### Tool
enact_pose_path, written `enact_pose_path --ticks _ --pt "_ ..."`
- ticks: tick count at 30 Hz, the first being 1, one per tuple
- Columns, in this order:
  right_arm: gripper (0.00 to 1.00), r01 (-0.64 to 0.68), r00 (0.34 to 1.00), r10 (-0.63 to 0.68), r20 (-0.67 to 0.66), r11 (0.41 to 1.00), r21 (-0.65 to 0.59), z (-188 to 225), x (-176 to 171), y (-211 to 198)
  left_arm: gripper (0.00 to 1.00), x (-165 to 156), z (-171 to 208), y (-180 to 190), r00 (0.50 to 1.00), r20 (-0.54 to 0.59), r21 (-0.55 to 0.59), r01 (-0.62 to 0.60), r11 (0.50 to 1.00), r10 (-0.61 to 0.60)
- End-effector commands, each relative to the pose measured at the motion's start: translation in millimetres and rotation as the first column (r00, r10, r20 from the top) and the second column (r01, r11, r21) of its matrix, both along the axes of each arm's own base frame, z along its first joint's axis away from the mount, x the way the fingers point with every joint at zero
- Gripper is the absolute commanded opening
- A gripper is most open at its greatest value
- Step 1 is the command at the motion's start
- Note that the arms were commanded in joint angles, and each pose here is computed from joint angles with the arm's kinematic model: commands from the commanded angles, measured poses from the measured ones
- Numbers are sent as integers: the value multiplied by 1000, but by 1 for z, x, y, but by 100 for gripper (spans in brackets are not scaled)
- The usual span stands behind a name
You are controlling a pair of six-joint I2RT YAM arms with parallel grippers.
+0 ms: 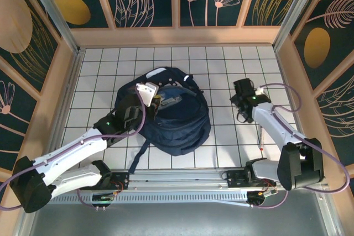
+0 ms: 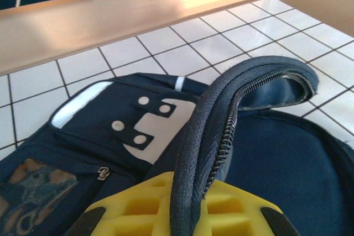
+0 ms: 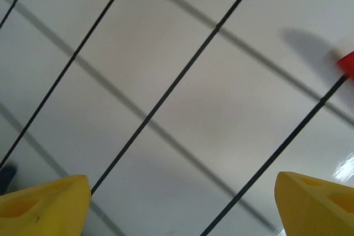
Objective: Pack the student bag
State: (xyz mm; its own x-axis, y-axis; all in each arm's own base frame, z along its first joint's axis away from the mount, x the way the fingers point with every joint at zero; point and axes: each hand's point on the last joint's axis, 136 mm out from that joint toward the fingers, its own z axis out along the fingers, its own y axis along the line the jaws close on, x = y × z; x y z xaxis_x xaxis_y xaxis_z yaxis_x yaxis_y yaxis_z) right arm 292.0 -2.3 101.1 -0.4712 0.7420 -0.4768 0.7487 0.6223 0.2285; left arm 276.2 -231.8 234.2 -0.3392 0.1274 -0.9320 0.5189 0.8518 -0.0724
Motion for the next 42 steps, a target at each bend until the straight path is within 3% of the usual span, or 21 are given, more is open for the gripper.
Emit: enact_pose_path --ticks 1,5,11,19,23,33,42 --pt "86 34 999 -36 -35 998 -58 -11 -18 -50 0 -5 32 -11 998 40 -168 53 984 -47" --pt "86 118 992 -117 -49 993 10 -31 -33 -77 0 -5 16 -20 997 -11 -170 74 983 -77" --pt "85 131 984 -124 -130 990 45 -66 -55 -81 0 -6 14 -34 990 -28 -182 128 975 -135" --pt "70 78 989 -53 -141 980 183 -93 -62 -59 0 -5 -3 -44 984 -73 -189 148 971 -164" --pt "56 90 983 -48 -175 965 245 -100 -64 -52 0 -4 -7 -47 983 -74 -197 149 969 -167" --pt "15 70 991 -37 -125 961 268 -80 -56 -48 0 -3 -15 -60 972 -102 -204 188 961 -212" --pt "12 -41 998 53 -18 912 408 -45 -45 -14 0 -4 -5 -69 964 -78 -247 228 942 -254"
